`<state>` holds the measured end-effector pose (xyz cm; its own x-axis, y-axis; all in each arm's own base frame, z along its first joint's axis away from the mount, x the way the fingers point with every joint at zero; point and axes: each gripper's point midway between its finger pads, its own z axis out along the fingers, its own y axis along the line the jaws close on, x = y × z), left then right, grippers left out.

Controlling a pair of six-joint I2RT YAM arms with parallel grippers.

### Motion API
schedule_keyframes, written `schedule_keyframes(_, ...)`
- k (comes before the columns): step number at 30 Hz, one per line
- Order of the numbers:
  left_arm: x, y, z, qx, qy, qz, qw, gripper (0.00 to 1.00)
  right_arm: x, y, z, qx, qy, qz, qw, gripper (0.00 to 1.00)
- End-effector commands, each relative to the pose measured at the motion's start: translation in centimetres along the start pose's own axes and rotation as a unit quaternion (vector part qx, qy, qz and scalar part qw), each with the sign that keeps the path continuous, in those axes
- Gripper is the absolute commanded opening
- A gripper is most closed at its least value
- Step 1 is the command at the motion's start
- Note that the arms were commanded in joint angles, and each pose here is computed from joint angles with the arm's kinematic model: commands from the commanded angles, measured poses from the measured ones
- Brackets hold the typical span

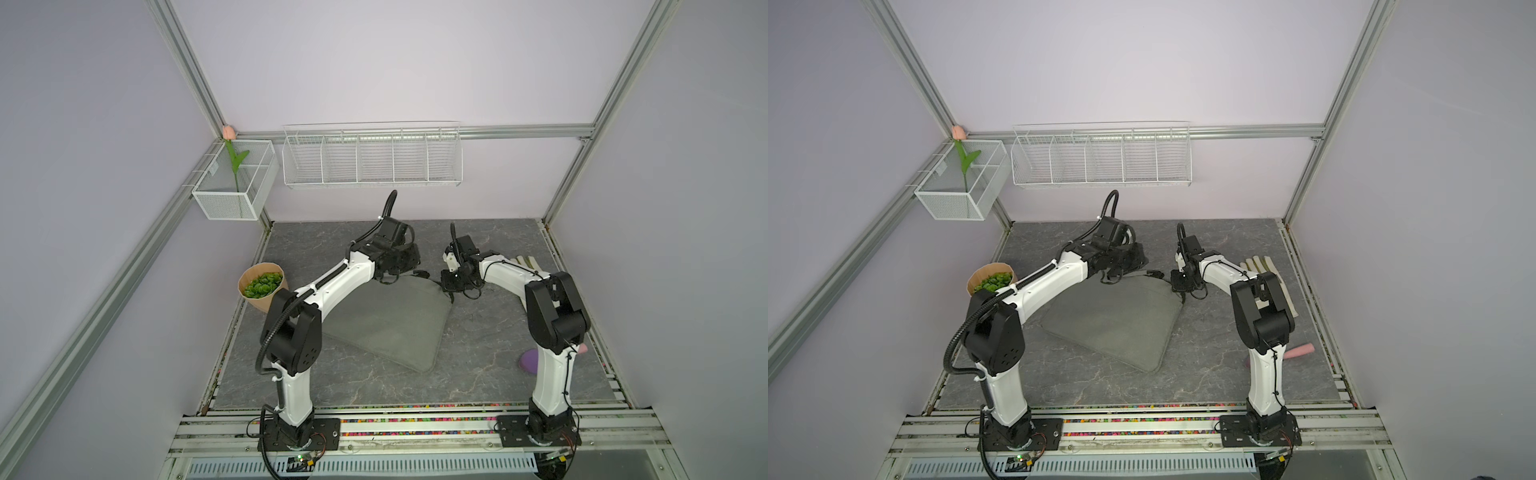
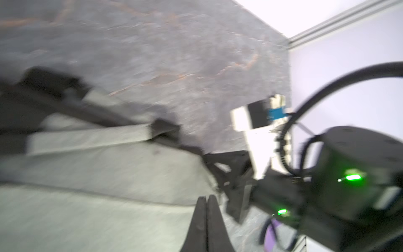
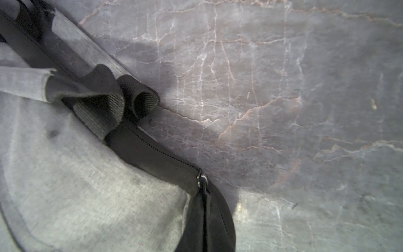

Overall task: Put the mouse into the laptop bag
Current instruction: Zip the zipper on the zippered laptop bag.

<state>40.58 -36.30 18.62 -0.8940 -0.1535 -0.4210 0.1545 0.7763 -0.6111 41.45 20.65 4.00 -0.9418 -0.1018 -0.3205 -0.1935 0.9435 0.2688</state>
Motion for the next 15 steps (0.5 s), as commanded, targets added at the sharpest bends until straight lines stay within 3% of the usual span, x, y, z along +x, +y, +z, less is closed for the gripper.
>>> schedule_keyframes(1,3.2,3.5,4.6,-0.059,0.068,-0.012,0.996,0.0,-1.1,0.2,-1.3,-0.007,-0.02,-0.009,1.0,0.07)
schedule_keyframes(8,5.1,5.6,10.2,-0.076,0.101,-0.023,0.992,0.0,-0.9,0.1,-1.7,-0.011,-0.023,-0.009,1.0,0.07)
schedule_keyframes(15,7.0,8.5,12.8,-0.107,0.121,-0.031,0.986,0.0,-0.4,-1.3,-1.6,-0.009,-0.023,0.01,1.0,0.07)
